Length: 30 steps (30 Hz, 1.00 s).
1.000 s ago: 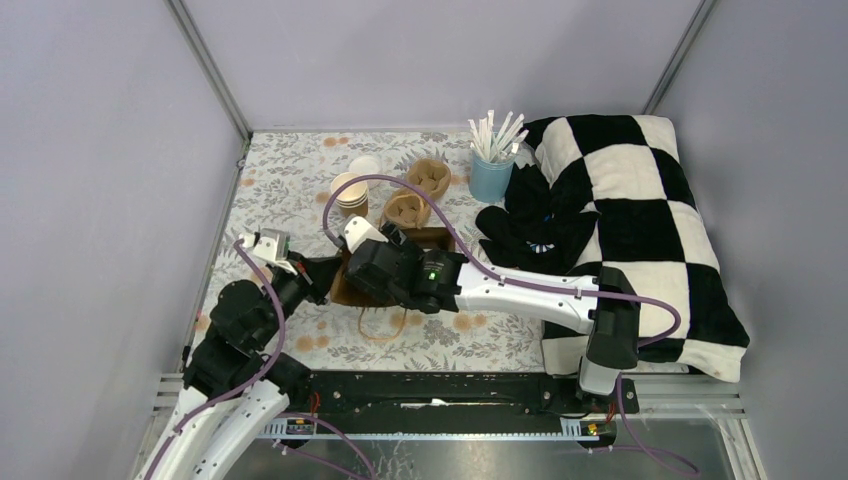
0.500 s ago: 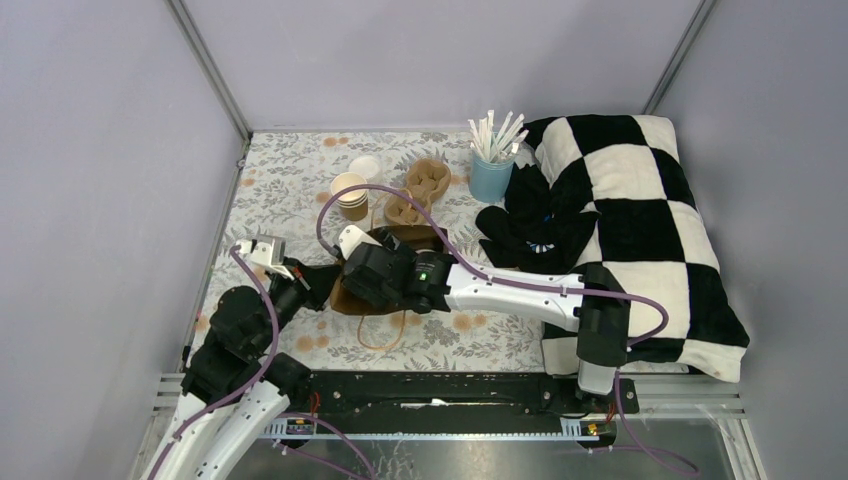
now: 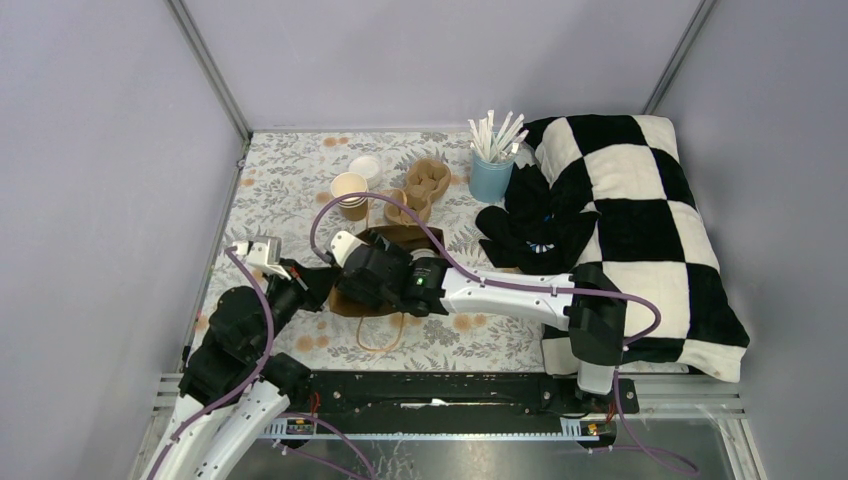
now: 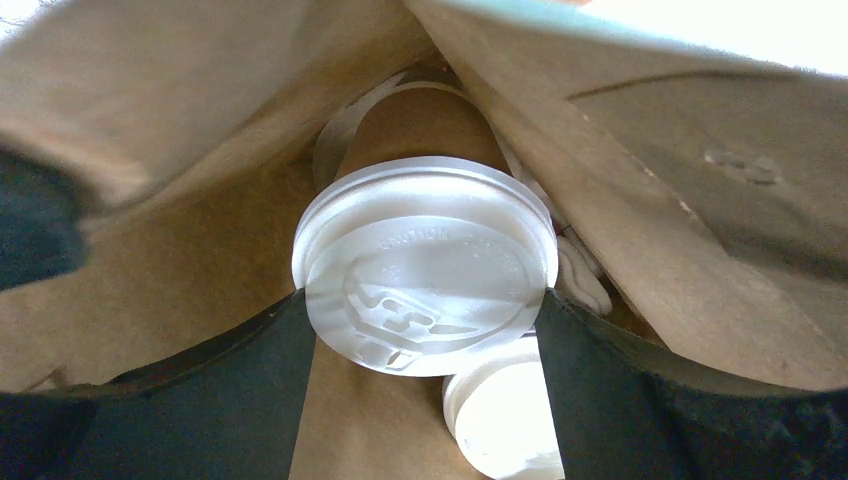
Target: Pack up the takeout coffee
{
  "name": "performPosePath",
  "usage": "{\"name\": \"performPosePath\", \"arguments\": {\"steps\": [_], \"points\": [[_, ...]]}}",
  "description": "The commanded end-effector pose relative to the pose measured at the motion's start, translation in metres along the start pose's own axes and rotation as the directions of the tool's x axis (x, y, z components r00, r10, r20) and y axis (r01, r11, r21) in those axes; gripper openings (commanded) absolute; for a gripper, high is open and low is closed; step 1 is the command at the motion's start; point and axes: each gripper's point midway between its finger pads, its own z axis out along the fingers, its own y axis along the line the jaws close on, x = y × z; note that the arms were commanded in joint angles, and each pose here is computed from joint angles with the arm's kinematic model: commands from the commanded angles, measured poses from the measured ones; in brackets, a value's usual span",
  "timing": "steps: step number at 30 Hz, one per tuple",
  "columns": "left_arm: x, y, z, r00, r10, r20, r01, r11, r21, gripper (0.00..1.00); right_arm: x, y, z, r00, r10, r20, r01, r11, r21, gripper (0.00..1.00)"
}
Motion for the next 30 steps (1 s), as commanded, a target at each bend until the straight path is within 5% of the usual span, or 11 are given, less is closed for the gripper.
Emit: {"name": "performPosePath", "arguments": {"steps": [1,17,30], "points": [[-0.011,-0.002,-0.004,1.000,-0.016,0.023,0.016,1.000,-0.011,0.00,0.001,-0.008,0.013,0.998,0.061,0.009,-0.061,0.998,0.018,0.46],[-0.010,0.010,0.000,1.000,-0.029,0.011,0.030,0.996,-0.090,0.00,0.008,-0.005,0.017,0.996,-0.067,0.066,0.076,0.986,-0.149,0.47],[-0.010,0.006,-0.002,0.999,-0.047,-0.010,0.046,0.995,-0.087,0.00,-0.008,-0.011,0.021,0.998,-0.007,0.056,0.013,0.994,-0.105,0.49]]}}
